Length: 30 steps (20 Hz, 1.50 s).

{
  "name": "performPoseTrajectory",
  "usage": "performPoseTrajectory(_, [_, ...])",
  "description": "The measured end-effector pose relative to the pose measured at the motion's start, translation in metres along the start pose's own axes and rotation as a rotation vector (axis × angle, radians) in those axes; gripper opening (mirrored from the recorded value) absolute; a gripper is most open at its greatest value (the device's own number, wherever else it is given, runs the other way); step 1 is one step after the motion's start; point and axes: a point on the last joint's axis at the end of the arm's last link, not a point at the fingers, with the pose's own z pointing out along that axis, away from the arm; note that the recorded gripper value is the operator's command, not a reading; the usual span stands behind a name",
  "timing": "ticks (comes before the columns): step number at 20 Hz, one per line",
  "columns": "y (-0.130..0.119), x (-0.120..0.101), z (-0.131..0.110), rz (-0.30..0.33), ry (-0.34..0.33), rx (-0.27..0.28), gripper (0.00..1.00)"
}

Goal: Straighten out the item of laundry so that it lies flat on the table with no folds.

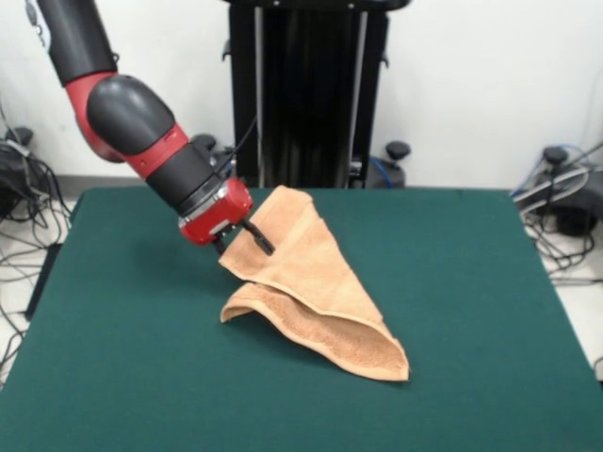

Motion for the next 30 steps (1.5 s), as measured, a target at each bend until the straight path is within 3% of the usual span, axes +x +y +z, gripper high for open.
performPoseTrajectory(6, [-0.01,-0.012,-0.004,-0.009,-0.005,0.004,1.0])
performPoseTrajectory(7, [-0.011,-0.013,-0.004,-0.011,-0.007,0.006,0.0])
performPoseTrajectory(15, [-0.018,-0.025,-0.007,-0.04,-0.028,0.029,0.0])
performPoseTrajectory(30, [-0.018,-0.022,-0.006,-0.074,-0.02,0.045,0.0])
